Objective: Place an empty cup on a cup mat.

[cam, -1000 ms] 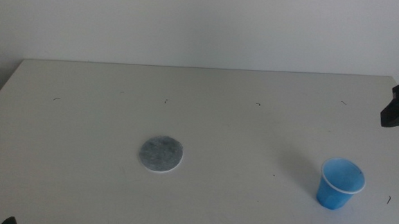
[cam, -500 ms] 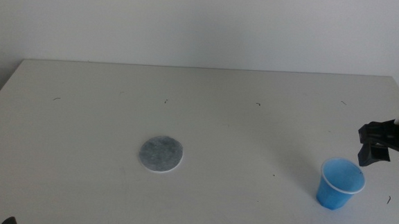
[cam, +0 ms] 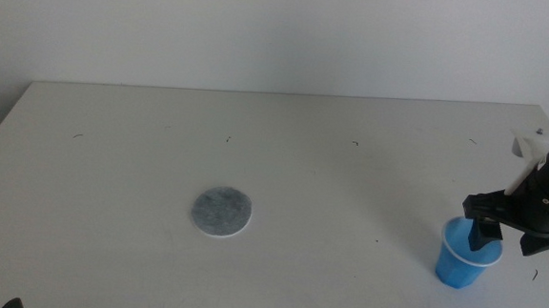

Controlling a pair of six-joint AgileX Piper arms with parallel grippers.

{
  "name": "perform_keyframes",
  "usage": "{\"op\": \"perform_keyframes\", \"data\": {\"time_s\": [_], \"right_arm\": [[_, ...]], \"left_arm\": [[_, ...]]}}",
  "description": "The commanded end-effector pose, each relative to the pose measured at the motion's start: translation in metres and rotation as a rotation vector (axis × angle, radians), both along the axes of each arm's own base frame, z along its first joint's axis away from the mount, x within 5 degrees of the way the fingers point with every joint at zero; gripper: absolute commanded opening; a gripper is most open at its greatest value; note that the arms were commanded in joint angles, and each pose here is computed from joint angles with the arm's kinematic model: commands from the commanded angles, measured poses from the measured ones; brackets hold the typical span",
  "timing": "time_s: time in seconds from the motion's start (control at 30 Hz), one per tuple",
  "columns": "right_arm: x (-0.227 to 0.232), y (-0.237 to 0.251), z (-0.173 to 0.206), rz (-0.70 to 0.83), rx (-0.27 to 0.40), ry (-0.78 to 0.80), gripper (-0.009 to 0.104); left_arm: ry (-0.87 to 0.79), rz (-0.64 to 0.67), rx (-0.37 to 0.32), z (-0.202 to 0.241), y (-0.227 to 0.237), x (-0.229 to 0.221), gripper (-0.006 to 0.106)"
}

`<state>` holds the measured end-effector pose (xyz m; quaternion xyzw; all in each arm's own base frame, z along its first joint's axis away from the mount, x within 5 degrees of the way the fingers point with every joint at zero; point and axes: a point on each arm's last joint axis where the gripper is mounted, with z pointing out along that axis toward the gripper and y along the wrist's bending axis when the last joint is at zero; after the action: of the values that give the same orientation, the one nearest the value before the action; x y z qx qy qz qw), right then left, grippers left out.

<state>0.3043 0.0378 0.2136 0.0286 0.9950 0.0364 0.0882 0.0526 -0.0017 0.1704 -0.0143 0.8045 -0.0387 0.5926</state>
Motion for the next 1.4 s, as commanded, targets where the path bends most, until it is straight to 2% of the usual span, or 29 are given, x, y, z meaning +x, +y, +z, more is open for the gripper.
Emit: {"op": "perform_keyframes", "data": {"time_s": [0.0,0.23,0.33,0.43,0.6,0.83,1.07,1.37], "right_arm": [[0.006,-0.001,0.009,0.007,-0.004,-0.069,0.057],[0.013,0.000,-0.009,0.007,-0.009,-0.026,0.057],[0.013,0.000,-0.009,0.007,-0.009,-0.026,0.051],[0.013,0.000,-0.009,0.007,-0.008,-0.030,0.036],[0.013,0.000,-0.009,0.005,-0.008,-0.030,0.000],[0.010,0.002,0.000,-0.028,0.003,-0.045,-0.001],[0.004,0.020,0.052,0.014,0.049,-0.152,-0.001],[0.018,0.082,0.118,0.090,0.142,-0.299,-0.001]], "left_arm": [[-0.084,0.000,-0.012,0.008,0.000,0.001,0.105],[-0.084,0.000,-0.012,0.008,0.000,0.001,0.105],[-0.084,0.000,-0.012,0.008,0.000,0.001,0.105],[-0.084,0.000,-0.012,0.008,0.000,0.001,0.105],[-0.084,0.000,-0.012,0.008,0.000,0.001,0.105],[-0.084,0.000,-0.012,0.008,0.000,0.001,0.105],[-0.084,0.000,-0.012,0.008,0.000,0.001,0.105],[-0.084,0.000,-0.012,0.008,0.000,0.001,0.105]]}}
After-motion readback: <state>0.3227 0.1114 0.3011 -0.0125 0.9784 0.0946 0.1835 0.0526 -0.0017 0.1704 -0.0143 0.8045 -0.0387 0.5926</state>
